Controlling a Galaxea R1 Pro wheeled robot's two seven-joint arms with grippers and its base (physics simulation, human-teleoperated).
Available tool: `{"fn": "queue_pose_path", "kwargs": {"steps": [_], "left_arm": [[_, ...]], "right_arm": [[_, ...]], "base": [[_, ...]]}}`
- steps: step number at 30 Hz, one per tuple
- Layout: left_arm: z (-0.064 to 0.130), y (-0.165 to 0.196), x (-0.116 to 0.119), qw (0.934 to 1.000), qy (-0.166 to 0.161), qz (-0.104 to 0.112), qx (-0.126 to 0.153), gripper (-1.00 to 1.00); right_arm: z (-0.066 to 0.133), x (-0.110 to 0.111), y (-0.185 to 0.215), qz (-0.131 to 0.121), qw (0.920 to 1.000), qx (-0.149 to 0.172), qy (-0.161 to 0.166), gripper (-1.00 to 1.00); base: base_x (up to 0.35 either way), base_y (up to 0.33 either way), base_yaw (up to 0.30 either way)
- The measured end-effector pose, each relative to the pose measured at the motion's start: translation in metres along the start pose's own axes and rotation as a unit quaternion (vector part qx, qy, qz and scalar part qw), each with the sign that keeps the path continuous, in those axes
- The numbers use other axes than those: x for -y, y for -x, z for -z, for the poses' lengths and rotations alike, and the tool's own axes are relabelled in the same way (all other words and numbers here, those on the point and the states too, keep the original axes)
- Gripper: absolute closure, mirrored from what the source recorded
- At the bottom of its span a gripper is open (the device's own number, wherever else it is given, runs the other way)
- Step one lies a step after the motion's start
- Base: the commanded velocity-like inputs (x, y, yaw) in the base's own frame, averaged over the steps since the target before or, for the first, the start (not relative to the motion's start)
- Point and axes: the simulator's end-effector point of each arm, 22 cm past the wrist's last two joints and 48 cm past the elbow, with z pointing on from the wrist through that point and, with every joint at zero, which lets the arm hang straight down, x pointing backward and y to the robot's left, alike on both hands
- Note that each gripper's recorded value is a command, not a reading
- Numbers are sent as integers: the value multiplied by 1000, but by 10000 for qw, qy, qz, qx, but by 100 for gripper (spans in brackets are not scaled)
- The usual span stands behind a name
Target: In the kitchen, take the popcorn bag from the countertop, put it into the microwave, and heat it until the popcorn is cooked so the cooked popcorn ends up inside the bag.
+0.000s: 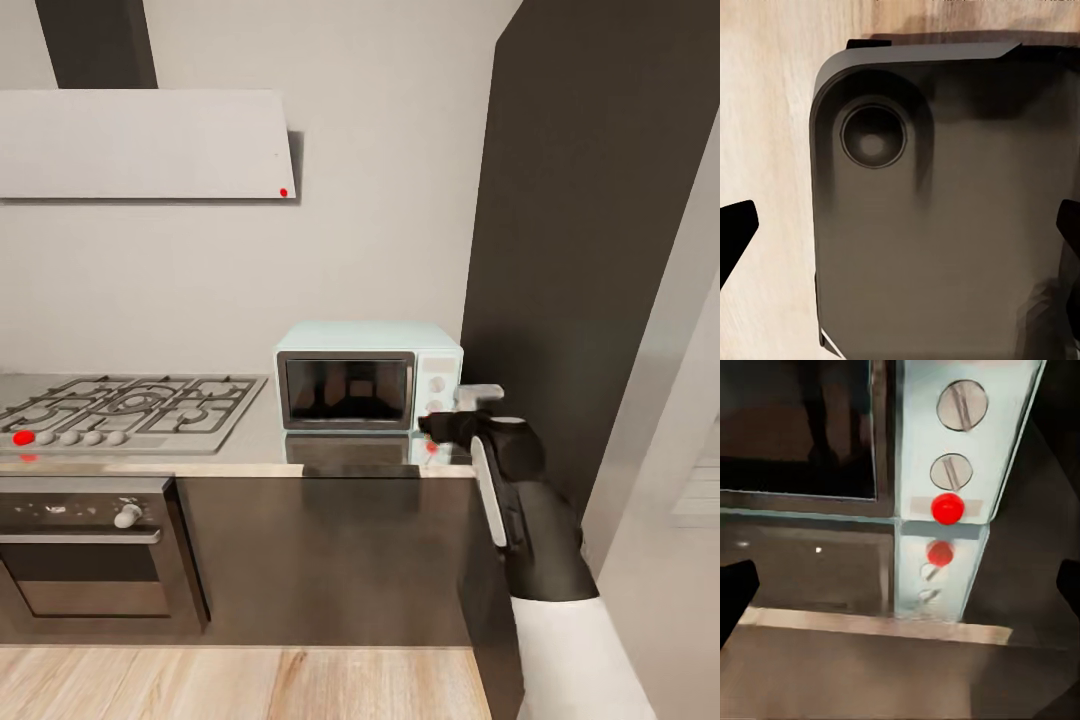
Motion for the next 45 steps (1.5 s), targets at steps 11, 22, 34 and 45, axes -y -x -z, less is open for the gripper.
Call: {"fn": "queue_pose_path", "kwargs": {"steps": [11, 22, 34, 45], "left_arm": [[0, 0, -1, 10000, 7, -1, 2, -100], [0, 0, -1, 10000, 7, -1, 3, -100], [0, 0, -1, 10000, 8, 5, 4, -100], [0, 0, -2, 10000, 11, 2, 4, -100]], "right_arm": [[11, 5, 79, -39, 9966, 810, -130, -100], [-34, 10, 22, -72, 9927, 1120, -443, -100], [-48, 6, -8, -51, 9938, 1030, -422, -100], [-47, 8, -11, -27, 9950, 895, -450, -100]], "base": [[0, 0, 0], [0, 0, 0], [0, 10, 0], [0, 293, 0]]}}
